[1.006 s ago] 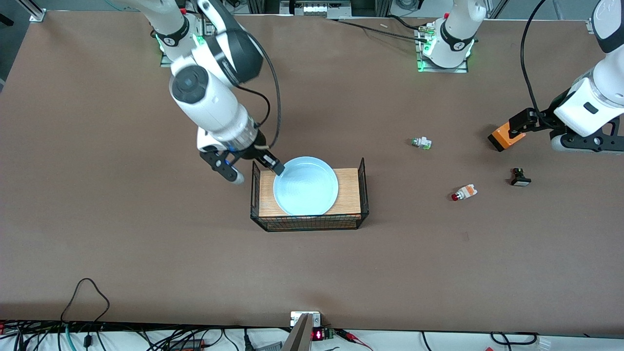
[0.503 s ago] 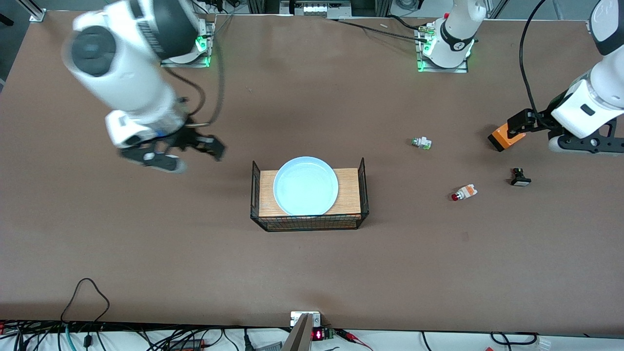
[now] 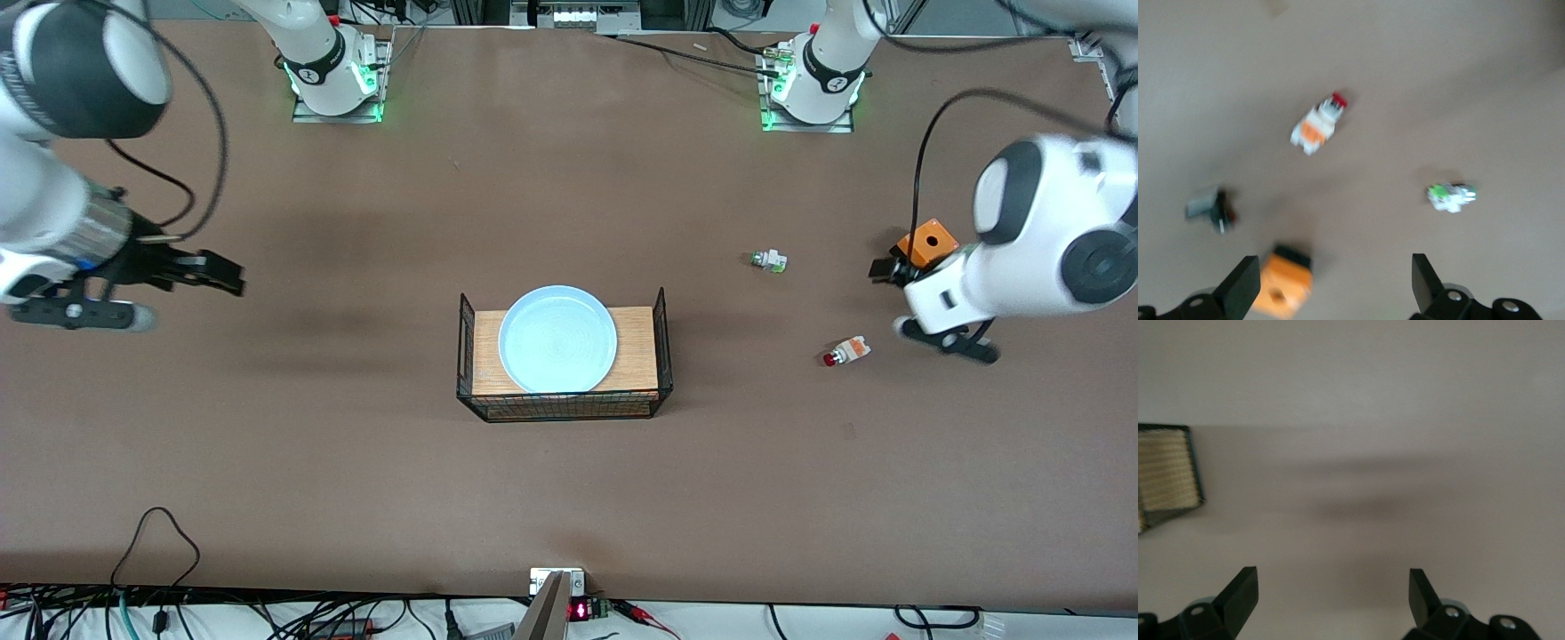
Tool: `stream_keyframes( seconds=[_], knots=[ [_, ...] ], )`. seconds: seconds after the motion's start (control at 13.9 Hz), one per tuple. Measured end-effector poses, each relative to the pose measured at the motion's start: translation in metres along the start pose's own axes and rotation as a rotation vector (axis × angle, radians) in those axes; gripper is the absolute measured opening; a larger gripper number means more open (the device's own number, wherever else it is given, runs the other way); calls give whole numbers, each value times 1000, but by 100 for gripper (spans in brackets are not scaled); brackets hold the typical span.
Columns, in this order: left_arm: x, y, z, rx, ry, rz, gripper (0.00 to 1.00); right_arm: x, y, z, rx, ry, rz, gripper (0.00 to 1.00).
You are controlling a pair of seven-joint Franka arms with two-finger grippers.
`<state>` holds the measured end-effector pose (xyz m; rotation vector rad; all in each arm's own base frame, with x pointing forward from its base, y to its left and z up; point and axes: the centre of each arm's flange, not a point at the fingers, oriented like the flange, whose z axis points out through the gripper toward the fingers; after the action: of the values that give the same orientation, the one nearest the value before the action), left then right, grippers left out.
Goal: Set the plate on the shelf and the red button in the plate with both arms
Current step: 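Withdraw the right gripper while the left gripper reaches the red button, then grasp the red push-button switch with the left gripper and lift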
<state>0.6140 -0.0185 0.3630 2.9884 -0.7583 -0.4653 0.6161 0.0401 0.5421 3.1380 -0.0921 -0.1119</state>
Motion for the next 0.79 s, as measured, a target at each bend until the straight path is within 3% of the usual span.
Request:
stream_keyframes(
  seconds=[0.29, 0.5, 0.79],
  knots=[
    [22, -14, 81, 91, 127, 339, 100, -16, 50, -16, -7, -45, -23, 100],
    [13, -3, 142, 152, 196, 432, 100, -36, 51, -18, 0, -29, -31, 100],
    [13, 4, 186, 203, 220, 511, 96, -68, 54, -16, 13, -29, -47, 100]
  ],
)
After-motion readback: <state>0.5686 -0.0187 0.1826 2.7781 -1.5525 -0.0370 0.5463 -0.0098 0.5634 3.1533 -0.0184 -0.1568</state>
